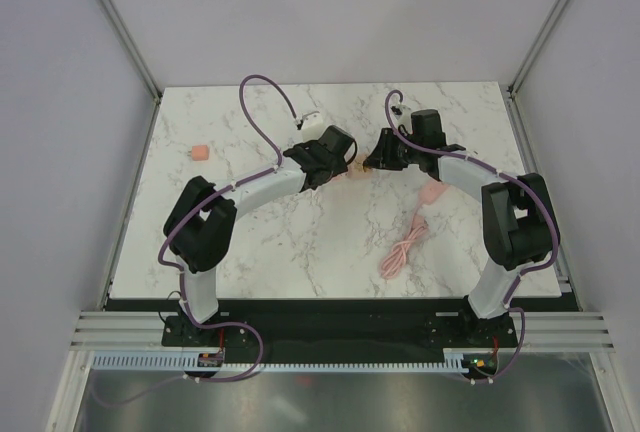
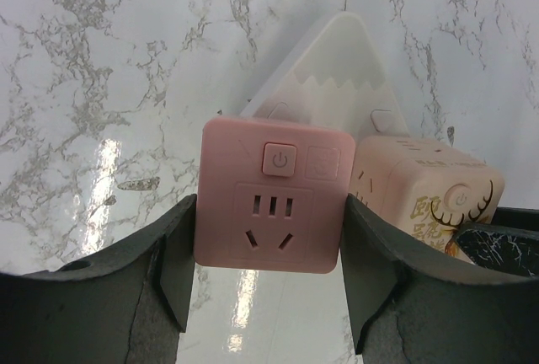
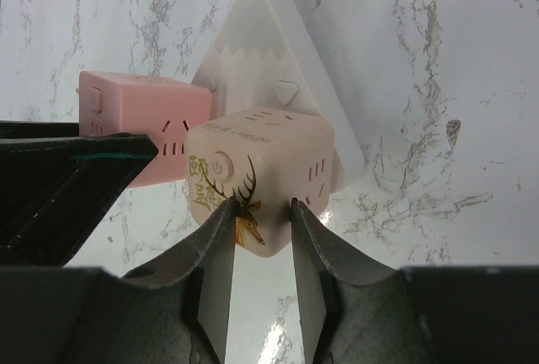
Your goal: Insert the plug
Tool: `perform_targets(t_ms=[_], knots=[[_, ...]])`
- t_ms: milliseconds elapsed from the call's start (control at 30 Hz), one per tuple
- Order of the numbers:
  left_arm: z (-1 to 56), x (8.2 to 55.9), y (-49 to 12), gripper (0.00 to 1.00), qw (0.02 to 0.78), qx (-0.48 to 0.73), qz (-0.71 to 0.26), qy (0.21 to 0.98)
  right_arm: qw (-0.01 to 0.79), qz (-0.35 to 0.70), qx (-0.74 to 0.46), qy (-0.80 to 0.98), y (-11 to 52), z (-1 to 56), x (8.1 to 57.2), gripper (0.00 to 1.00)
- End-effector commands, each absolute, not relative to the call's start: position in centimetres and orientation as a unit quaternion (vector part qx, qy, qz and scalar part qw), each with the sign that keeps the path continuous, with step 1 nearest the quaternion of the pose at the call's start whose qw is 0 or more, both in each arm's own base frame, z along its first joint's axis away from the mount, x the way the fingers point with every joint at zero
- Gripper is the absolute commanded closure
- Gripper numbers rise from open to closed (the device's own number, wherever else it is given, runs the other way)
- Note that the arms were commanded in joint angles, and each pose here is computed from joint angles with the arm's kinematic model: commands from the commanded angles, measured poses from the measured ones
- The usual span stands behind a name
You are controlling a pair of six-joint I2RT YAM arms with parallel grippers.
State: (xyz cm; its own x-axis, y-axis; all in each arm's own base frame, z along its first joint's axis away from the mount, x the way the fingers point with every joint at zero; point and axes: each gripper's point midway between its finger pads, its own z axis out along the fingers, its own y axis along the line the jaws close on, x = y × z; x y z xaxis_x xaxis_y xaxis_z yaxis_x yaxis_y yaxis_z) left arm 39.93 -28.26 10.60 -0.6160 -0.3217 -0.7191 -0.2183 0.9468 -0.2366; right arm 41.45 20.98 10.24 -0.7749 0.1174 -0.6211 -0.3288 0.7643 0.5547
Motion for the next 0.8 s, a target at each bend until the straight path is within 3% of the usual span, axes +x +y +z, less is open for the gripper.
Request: perform_targets(t_ms=[0, 767], knots=[[10.2, 40.0, -27.6, 0.98, 0.411, -0.166, -0.046, 0.895, 0.327, 0.339, -0.059, 0.88, 20.9, 10.8, 40.9, 0.62], [6.0, 39.6, -28.9, 0.98, 0.354, -0.134, -0.027, 0.925, 0.316, 0.354, -0.059, 0.878, 21.4, 10.2, 40.5, 0.63]])
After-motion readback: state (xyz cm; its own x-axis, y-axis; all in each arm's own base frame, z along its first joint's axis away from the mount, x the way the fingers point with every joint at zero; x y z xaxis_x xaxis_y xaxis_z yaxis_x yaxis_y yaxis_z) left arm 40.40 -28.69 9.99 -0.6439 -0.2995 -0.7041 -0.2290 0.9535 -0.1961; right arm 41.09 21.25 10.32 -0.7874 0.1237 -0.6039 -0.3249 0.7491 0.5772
